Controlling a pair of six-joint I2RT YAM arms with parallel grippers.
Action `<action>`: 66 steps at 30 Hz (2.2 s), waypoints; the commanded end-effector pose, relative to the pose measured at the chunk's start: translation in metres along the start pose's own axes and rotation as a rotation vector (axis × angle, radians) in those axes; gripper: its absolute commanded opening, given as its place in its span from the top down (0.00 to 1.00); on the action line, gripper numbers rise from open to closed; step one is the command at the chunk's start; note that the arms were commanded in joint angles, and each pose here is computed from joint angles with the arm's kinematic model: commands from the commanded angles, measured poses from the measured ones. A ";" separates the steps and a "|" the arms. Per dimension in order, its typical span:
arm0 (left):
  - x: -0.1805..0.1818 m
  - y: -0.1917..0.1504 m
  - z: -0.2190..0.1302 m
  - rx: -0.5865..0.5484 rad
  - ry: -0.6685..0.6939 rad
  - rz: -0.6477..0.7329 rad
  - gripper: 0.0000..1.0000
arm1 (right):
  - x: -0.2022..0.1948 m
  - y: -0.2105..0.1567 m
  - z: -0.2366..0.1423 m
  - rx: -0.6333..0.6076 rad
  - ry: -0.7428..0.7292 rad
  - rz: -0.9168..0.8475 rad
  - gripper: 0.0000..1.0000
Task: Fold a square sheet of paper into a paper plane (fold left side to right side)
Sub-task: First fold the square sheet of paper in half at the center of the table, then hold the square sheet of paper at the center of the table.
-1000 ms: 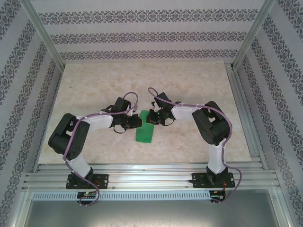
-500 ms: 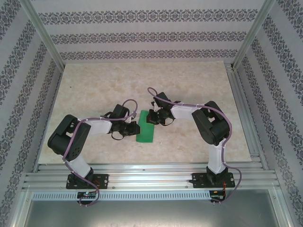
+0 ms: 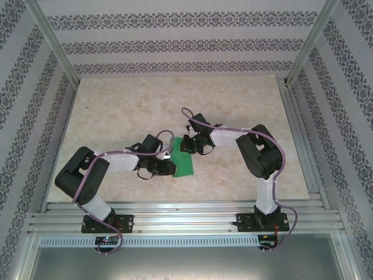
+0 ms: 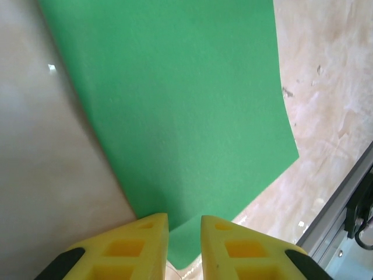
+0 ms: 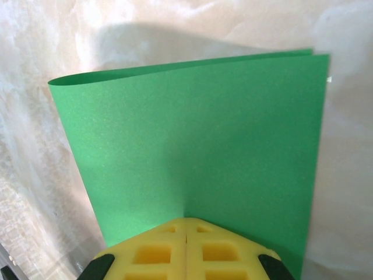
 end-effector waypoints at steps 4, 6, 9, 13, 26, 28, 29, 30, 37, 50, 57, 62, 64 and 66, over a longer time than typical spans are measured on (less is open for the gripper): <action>-0.011 -0.027 0.006 0.091 -0.022 0.018 0.75 | -0.034 -0.008 0.017 0.017 -0.173 0.035 1.00; -0.015 -0.027 0.004 0.079 -0.028 0.021 0.75 | -0.034 -0.008 0.017 0.016 -0.173 0.034 1.00; -0.021 -0.026 -0.003 0.059 -0.033 0.032 0.74 | -0.033 -0.007 0.016 0.015 -0.171 0.035 1.00; -0.029 -0.023 -0.013 0.045 -0.043 0.051 0.74 | -0.033 -0.008 0.017 0.018 -0.170 0.033 1.00; -0.024 0.030 -0.046 -0.176 -0.068 -0.032 0.84 | -0.028 -0.008 0.015 0.015 -0.166 0.024 1.00; -0.021 0.034 -0.037 -0.183 -0.099 -0.050 0.85 | -0.027 -0.008 0.015 0.013 -0.166 0.023 1.00; -0.019 0.035 -0.032 -0.184 -0.104 -0.058 0.86 | -0.027 -0.008 0.016 0.015 -0.165 0.022 1.00; -0.018 0.035 -0.029 -0.181 -0.108 -0.062 0.87 | -0.026 -0.008 0.016 0.013 -0.164 0.020 1.00; -0.007 0.017 -0.005 -0.143 -0.102 -0.099 0.88 | -0.026 -0.008 0.017 0.015 -0.168 0.019 1.00; 0.024 -0.015 0.015 -0.050 0.073 -0.162 0.91 | 0.009 0.004 -0.023 -0.063 -0.017 -0.013 0.91; 0.023 -0.016 0.013 -0.047 0.087 -0.164 0.92 | 0.018 -0.009 -0.074 -0.149 0.076 -0.064 0.79; 0.022 -0.014 0.012 -0.043 0.096 -0.156 0.93 | 0.004 -0.033 -0.108 -0.264 -0.033 -0.274 0.67; 0.021 -0.014 0.011 -0.042 0.101 -0.151 0.93 | 0.000 -0.043 -0.116 -0.306 -0.073 -0.381 0.66; 0.021 -0.014 0.010 -0.037 0.108 -0.150 0.93 | 0.000 -0.055 -0.122 -0.352 -0.096 -0.504 0.61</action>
Point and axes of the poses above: each hand's point on the last joint's axis, 136 mm out from that joint toward the fingers, its own z axis out along the fingers, its own x axis along the line the jaws close on, y = z × x, the point moved 8 cm from there along -z, back along the fingers, and after that the axes turned 12 degrees about z, right-handed, at the moved point
